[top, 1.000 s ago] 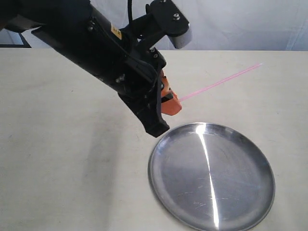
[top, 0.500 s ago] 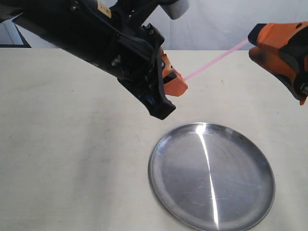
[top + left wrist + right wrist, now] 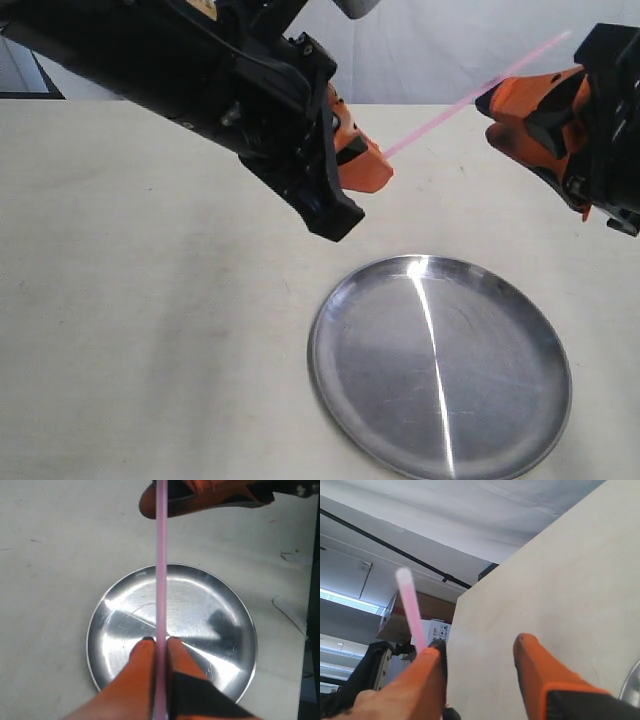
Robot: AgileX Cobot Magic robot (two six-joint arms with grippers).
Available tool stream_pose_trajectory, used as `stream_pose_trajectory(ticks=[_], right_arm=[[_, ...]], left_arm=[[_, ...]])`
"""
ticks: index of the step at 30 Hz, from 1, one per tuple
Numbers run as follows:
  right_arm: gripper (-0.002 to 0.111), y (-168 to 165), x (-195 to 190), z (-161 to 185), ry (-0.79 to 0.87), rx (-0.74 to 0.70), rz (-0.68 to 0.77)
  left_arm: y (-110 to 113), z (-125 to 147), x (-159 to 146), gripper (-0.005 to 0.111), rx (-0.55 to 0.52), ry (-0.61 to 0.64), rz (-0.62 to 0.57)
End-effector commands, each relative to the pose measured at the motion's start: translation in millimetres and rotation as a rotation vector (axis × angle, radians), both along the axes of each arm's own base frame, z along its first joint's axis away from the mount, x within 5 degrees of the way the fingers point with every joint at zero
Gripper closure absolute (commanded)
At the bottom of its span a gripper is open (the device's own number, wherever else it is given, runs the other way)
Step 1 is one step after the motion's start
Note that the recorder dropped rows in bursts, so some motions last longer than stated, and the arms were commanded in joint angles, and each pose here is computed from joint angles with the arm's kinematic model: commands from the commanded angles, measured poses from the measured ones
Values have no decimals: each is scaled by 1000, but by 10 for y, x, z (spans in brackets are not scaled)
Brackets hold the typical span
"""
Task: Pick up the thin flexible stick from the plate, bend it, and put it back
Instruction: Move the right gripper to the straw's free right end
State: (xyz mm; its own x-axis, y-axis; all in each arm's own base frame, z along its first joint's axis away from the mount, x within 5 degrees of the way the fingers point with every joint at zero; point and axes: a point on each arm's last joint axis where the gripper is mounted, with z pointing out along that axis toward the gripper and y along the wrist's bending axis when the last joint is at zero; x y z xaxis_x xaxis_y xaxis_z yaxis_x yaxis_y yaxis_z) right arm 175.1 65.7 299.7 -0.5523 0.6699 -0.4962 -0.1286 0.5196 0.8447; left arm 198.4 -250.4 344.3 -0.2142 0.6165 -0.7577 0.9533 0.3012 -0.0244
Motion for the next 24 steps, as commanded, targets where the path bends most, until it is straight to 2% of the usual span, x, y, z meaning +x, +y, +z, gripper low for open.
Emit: stream_pose_trajectory(ticks=[1,7,11,16,24], right_arm=[[64,29,52,153,-47,2,21],[64,59,51,277,-90,13,57],[64,85,35,284,-95,20,87],[64,65,48,277,-92,11,62],[64,50,74,259,-82,5,39]], left_arm=[[18,31,-21,107,-15,11,5],[30,27,8,107,3,-31,10],[51,24,56,107,16,-51,68],[75,11,79,107,41,-62,86],[78,17,83,107,23,-40,93]])
